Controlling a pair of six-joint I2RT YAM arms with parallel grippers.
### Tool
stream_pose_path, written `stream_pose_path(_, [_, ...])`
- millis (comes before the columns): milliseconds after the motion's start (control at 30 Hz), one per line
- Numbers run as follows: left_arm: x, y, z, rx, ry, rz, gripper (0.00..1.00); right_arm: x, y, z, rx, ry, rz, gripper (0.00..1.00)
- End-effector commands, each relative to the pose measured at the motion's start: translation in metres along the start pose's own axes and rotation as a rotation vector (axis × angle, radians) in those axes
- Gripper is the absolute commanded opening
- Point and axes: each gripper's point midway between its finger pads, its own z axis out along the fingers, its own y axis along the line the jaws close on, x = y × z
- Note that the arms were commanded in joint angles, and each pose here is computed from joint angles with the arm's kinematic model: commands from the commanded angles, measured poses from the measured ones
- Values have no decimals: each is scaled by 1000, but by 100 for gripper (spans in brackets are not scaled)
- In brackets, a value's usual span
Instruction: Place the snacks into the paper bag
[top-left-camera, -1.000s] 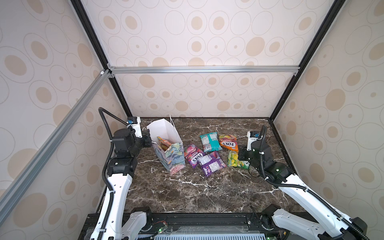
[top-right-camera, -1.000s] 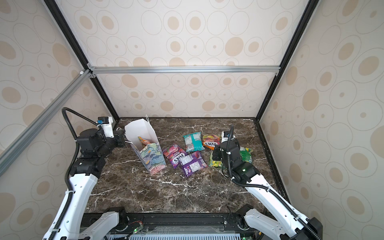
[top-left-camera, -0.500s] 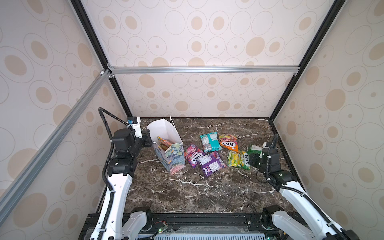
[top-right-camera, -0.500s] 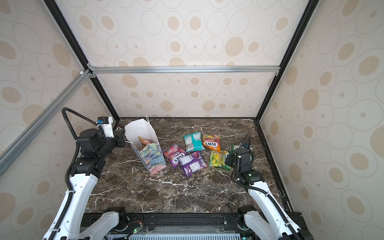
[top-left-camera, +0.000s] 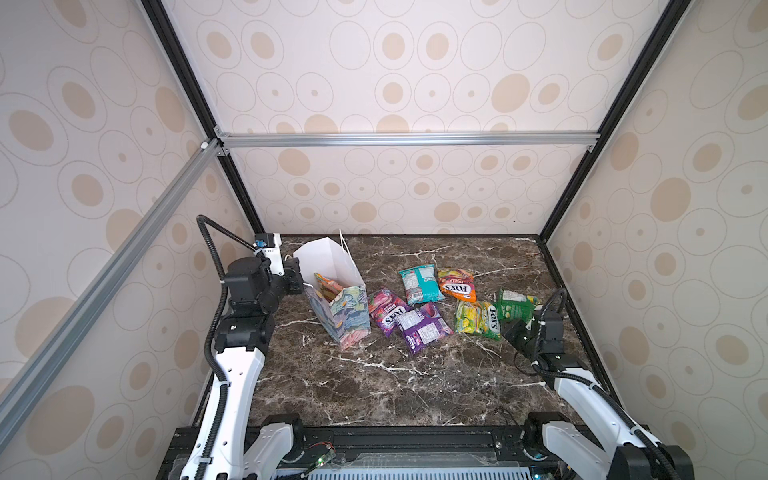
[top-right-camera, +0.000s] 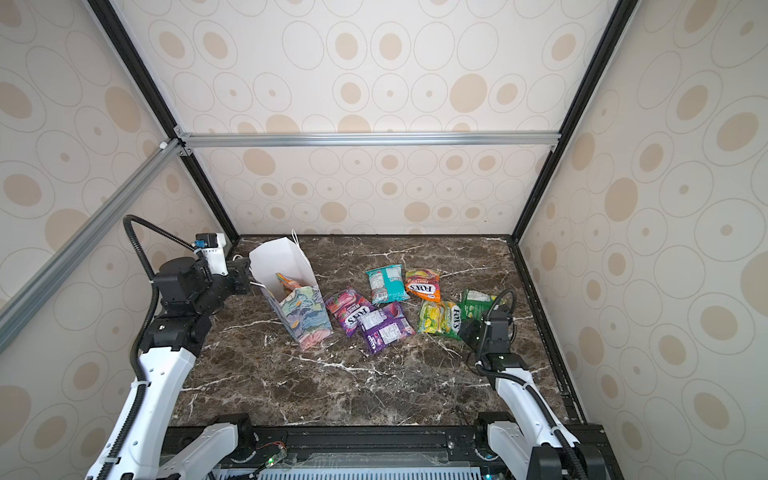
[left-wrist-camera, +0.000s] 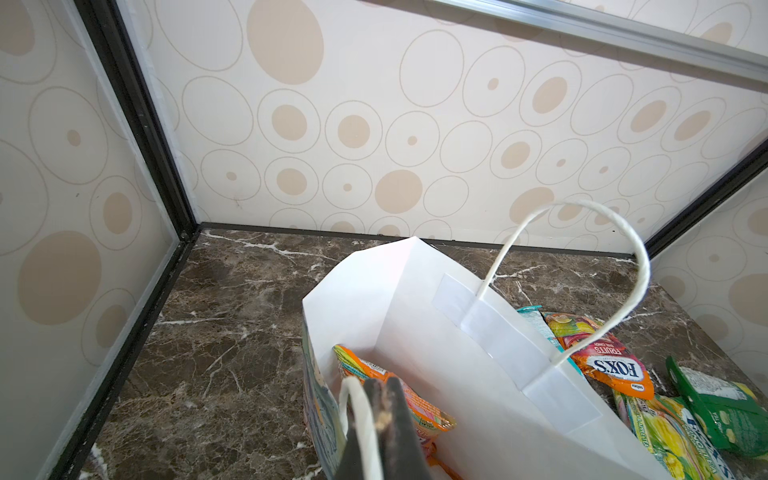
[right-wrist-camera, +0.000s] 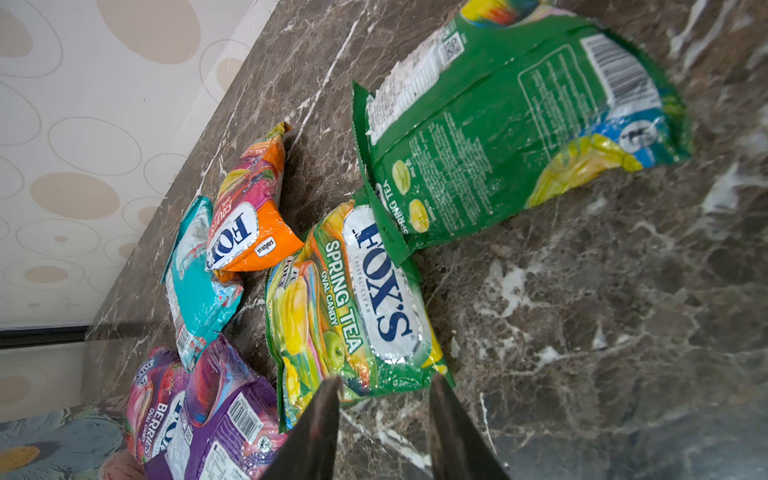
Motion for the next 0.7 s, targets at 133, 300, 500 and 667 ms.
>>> stream_pose_path(133, [-5,2,-2,-7,-15,9,0,9,-4,12,-30,29,83,42])
stream_pose_path(300, [-5,2,-2,-7,-15,8,0,13,-7,18,-31,46,110,42])
stream_pose_path(500, [-5,2,-3,-6,-15,8,0,19,-13,26,-32,64,137,43])
stream_pose_path(667, [-4,2,-2,-5,-11,9,0,24,-12,32,-50,87,162,43])
